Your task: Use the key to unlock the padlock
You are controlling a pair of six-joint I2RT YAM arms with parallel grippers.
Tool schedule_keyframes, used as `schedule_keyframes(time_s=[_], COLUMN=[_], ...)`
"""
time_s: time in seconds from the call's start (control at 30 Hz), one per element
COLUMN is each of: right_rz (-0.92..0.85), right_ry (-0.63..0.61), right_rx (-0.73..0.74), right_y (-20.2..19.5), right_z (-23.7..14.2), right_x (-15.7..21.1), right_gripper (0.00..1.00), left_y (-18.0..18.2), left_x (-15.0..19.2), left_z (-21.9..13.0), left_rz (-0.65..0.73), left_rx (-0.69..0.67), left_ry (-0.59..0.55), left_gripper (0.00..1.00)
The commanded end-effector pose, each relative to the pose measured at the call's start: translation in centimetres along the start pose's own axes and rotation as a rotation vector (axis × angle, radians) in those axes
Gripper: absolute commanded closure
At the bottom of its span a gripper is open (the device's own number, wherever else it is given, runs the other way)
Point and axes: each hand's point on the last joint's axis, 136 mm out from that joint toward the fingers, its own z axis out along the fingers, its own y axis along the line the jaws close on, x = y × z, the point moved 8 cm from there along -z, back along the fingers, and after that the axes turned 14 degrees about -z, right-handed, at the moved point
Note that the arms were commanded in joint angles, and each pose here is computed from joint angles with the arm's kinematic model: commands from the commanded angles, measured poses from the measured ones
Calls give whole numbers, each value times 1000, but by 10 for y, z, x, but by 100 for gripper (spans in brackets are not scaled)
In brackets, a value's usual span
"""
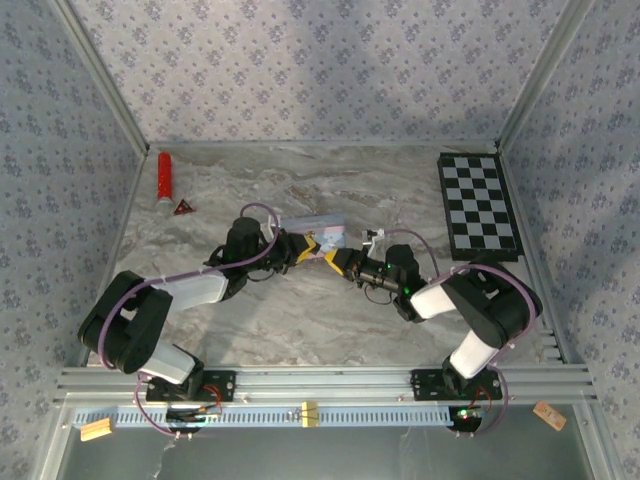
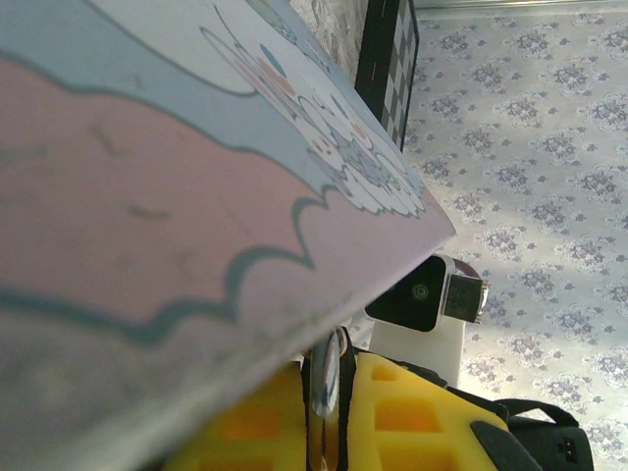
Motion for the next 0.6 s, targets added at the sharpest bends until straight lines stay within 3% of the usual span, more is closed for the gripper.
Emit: schedule_keyframes(time_s=[0.0, 0.57], right_rz=[-10, 72], right_ry=[-9, -9], right_rx=[-48, -114], right_y=[8, 11], right_z=[4, 6], right_x=[-3, -12], right_gripper=[100, 100], left_y=[-23, -34], left_x=[8, 14], left_z=[-6, -11], left_rz=[54, 106], left_rx=[105, 163], left_ry=[43, 59], left_gripper=[100, 100])
